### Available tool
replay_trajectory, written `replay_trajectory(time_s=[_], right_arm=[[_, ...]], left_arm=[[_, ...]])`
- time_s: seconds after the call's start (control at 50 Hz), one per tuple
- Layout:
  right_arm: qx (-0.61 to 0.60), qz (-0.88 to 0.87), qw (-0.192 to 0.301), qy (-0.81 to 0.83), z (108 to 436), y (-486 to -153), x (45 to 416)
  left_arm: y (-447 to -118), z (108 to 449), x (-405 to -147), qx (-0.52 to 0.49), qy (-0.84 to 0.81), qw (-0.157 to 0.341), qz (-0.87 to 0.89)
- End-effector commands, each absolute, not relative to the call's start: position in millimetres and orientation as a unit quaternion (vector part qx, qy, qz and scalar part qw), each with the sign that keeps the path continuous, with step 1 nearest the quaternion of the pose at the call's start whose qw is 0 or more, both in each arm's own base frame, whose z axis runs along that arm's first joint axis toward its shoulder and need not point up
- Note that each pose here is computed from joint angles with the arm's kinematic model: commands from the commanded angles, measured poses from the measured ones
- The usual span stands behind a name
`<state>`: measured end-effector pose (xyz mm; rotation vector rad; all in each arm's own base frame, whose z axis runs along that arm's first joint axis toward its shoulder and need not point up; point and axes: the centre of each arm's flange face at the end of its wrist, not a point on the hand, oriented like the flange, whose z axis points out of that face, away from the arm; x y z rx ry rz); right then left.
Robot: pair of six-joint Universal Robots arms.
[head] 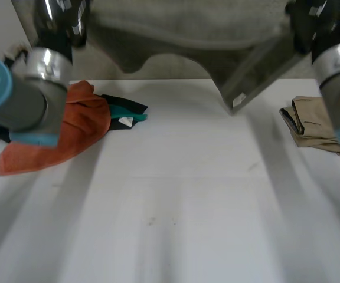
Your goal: Fold the laundry.
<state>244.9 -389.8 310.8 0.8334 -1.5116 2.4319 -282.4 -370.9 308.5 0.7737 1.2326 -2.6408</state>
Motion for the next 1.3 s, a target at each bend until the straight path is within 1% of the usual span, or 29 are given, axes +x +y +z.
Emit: replay_trajectory(time_s=[0.02,0.08,0.1,0.16,0.24,0.26,0.32,0.34,0.38,0.44,0.48,0.54,0.6,0.7,0.76,0.82,0.84,0.9,0.92,0.98,1.0,1.02,1.06,1.08,1.12,1.14,1.2,1.26,1.3], right_arm=[[0.336,0.716,0.043,-0.611,224.5,-376.4,243.8],[0.346,0.688,0.038,-0.637,211.9,-371.0,237.8],[0.348,0.670,0.040,-0.654,207.7,-368.9,230.6],[0.363,0.634,0.044,-0.682,199.9,-362.0,221.3],[0.404,0.570,0.056,-0.713,203.3,-340.8,209.1],[0.422,0.545,0.071,-0.721,212.5,-329.4,201.5],[0.459,0.498,0.111,-0.727,232.1,-310.5,179.4],[0.467,0.489,0.122,-0.727,237.8,-306.0,173.8],[0.479,0.476,0.138,-0.724,249.4,-296.8,164.6],[0.492,0.480,0.159,-0.709,269.1,-283.0,157.0],[0.487,0.483,0.158,-0.710,269.7,-279.1,156.2],[0.488,0.478,0.151,-0.715,262.2,-276.5,157.4],[0.488,0.472,0.146,-0.720,244.1,-279.9,157.5],[0.480,0.461,0.152,-0.731,199.6,-315.4,157.2],[0.459,0.479,0.162,-0.731,197.3,-331.7,162.3],[0.443,0.509,0.161,-0.721,202.9,-342.7,173.7],[0.433,0.536,0.161,-0.706,209.2,-353.3,183.6],[0.415,0.585,0.167,-0.677,226.7,-370.8,195.8],[0.394,0.623,0.171,-0.654,245.4,-382.1,201.3],[0.343,0.697,0.176,-0.604,286.3,-398.6,208.7],[0.301,0.751,0.176,-0.561,317.3,-407.5,211.5],[0.278,0.777,0.174,-0.537,332.2,-411.0,212.6],[0.233,0.824,0.170,-0.488,360.4,-415.2,212.0],[0.187,0.861,0.171,-0.440,385.9,-416.2,207.3],[0.153,0.889,0.170,-0.397,407.5,-412.5,205.0],[0.137,0.904,0.171,-0.368,421.6,-406.7,205.0],[0.140,0.902,0.170,-0.372,423.4,-402.0,205.7],[0.155,0.891,0.165,-0.392,413.2,-401.8,207.1],[0.178,0.876,0.155,-0.421,395.5,-402.3,209.1]], left_arm=[[-347.8,199.4,-274.6,0.318,0.535,0.047,-0.781],[-334.0,175.3,-271.1,0.333,0.568,0.040,-0.751],[-322.9,162.7,-269.3,0.344,0.588,0.036,-0.731],[-306.2,156.3,-263.6,0.357,0.612,0.035,-0.705],[-270.4,170.1,-250.5,0.383,0.646,0.044,-0.659],[-254.6,175.7,-244.7,0.397,0.663,0.049,-0.633],[-230.5,187.6,-234.7,0.416,0.690,0.061,-0.590],[-214.8,200.8,-228.2,0.421,0.703,0.070,-0.569],[-197.8,214.7,-222.2,0.424,0.715,0.072,-0.551],[-181.2,232.1,-218.5,0.427,0.714,0.070,-0.550],[-179.1,236.8,-218.5,0.424,0.707,0.071,-0.561],[-185.9,233.2,-221.1,0.419,0.699,0.073,-0.575],[-199.7,214.9,-226.7,0.421,0.702,0.075,-0.570],[-232.9,181.9,-236.0,0.425,0.708,0.083,-0.558],[-248.9,175.7,-242.1,0.423,0.703,0.085,-0.565],[-278.3,176.3,-249.9,0.418,0.682,0.101,-0.591],[-296.4,181.8,-252.7,0.414,0.665,0.115,-0.611],[-325.1,195.8,-256.7,0.410,0.629,0.146,-0.644],[-343.6,214.2,-259.0,0.404,0.596,0.170,-0.672],[-367.8,253.3,-268.9,0.388,0.528,0.204,-0.727],[-382.3,288.3,-272.8,0.358,0.476,0.226,-0.771],[-386.7,306.1,-275.2,0.339,0.450,0.230,-0.793],[-390.3,338.7,-280.0,0.301,0.401,0.226,-0.835],[-390.3,362.3,-282.1,0.265,0.364,0.209,-0.868],[-389.6,382.1,-280.2,0.228,0.336,0.184,-0.895],[-384.8,401.2,-277.7,0.196,0.310,0.157,-0.917],[-372.6,422.7,-268.3,0.170,0.299,0.125,-0.931],[-370.1,410.0,-264.2,0.183,0.330,0.121,-0.918],[-369.1,383.3,-263.7,0.205,0.373,0.114,-0.898]])
